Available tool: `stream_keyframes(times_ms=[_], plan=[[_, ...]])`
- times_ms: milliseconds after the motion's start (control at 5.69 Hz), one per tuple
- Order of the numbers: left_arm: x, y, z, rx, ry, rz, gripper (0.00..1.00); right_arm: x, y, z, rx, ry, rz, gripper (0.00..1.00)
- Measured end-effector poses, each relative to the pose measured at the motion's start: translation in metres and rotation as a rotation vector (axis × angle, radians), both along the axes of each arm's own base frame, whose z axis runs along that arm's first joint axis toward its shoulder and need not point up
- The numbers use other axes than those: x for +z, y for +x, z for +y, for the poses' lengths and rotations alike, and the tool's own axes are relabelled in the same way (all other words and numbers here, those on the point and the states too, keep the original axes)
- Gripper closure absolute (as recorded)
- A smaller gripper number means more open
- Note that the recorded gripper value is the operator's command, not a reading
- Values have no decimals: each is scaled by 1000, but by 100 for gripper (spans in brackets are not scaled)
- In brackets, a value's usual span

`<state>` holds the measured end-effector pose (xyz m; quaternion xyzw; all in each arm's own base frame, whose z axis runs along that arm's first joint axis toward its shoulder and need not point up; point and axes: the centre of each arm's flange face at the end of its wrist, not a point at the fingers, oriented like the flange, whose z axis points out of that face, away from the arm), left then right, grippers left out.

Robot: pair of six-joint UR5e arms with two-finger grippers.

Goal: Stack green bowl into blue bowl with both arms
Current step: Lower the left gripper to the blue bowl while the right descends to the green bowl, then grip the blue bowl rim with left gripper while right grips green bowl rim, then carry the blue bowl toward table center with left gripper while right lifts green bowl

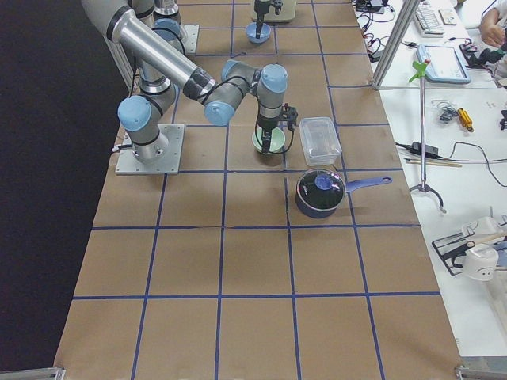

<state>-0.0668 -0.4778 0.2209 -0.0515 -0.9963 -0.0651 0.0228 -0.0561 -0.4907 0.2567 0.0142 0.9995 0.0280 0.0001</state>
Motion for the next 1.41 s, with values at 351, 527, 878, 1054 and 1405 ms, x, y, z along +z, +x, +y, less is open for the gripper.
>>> stream_keyframes(times_ms=[351,527,878,1054,1405], plan=[[-12,1,-3,-9,17,-9,99,-31,1,-10,23,25,-11,0],[-11,2,-3,-10,16,-19,100,-39,1,-10,25,36,-15,0],[0,3,-10,-8,-12,-28,100,-49,4,-4,23,18,-8,29],[17,-1,-22,1,-47,-34,100,-49,4,-5,21,6,-3,58],[47,-80,-38,-27,-109,-42,100,-47,4,-5,17,0,0,93]])
